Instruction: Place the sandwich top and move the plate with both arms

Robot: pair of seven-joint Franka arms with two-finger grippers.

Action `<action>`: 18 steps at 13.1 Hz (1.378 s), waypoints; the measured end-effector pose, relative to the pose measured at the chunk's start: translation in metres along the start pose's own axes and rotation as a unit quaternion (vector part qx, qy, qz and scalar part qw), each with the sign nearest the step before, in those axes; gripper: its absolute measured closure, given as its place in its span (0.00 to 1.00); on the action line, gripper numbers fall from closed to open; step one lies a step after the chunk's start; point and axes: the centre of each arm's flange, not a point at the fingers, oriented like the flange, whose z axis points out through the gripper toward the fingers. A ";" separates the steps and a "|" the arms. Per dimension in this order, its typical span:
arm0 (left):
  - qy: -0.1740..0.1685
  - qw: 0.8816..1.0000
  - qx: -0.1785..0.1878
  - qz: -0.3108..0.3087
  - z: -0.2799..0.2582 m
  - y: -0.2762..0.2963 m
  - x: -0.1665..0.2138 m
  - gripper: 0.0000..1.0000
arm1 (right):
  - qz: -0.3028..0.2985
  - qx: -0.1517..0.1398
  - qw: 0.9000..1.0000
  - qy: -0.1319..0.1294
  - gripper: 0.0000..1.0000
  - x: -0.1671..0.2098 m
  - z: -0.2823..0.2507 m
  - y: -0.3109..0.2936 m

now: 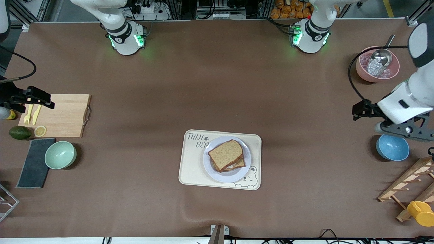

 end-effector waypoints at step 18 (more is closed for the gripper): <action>-0.013 0.979 -0.011 -0.205 -0.048 -0.027 -0.053 0.00 | -0.002 -0.038 0.999 -0.002 0.00 0.003 0.002 0.009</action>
